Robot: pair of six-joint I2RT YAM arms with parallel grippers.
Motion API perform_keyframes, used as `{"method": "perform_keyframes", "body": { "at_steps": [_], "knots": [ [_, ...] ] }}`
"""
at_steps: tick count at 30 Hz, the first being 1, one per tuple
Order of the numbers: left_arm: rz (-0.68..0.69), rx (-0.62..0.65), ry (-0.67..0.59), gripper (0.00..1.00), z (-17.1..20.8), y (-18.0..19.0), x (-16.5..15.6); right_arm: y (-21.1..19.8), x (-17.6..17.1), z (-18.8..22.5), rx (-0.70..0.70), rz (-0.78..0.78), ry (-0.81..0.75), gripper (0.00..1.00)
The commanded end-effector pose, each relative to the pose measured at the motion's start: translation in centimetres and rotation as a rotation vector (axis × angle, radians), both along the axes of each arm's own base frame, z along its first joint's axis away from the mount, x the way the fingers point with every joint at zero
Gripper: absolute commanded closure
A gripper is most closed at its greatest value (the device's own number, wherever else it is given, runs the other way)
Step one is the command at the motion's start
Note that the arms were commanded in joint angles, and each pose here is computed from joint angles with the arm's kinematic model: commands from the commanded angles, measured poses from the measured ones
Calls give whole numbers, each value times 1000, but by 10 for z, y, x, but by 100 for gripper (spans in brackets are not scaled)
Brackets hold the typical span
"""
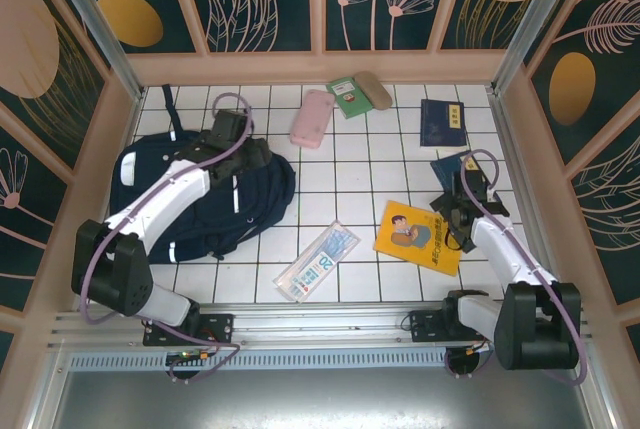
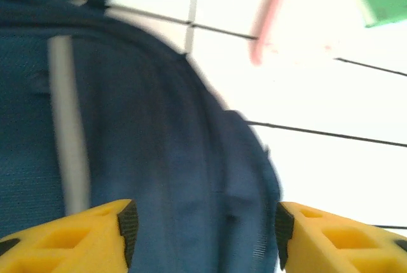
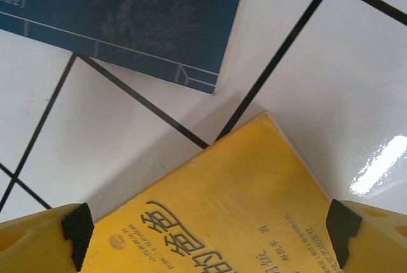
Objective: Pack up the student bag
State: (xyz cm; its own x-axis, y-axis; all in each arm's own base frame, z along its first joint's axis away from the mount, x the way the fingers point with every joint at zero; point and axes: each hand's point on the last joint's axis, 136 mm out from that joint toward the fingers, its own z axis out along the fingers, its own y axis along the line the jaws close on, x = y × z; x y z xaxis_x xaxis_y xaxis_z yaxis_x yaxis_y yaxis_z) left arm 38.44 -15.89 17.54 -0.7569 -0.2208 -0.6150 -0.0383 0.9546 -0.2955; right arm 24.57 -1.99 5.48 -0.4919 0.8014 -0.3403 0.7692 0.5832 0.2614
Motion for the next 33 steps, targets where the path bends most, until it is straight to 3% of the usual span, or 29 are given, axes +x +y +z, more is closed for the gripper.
{"method": "perform_keyframes", "body": {
  "at_steps": [1, 8, 11, 16, 20, 28, 33],
  "knots": [
    [-109, 20, -79, 36, 25, -37, -6, 7, -3, -10, 43, 39, 8, 5],
    [-468, -256, 72, 38, -12, -164, -49, 57, -3, -26, 268, 224, -20, 7],
    [-502, -359, 135, 38, -25, -186, -54, 82, -2, -21, 367, 293, -61, 8],
    [-507, -403, 258, 37, -63, -203, -54, 123, -3, -8, 505, 376, -99, 10],
    [-485, -402, 343, 37, -90, -204, -60, 115, -4, -8, 379, 409, -65, 10],
    [-475, -384, 440, 36, -124, -208, -75, 70, -9, -13, 145, 319, -17, 9],
    [-521, -403, 460, 36, -126, -227, -80, 67, -8, -14, 122, 322, -32, 10]
  ]
}}
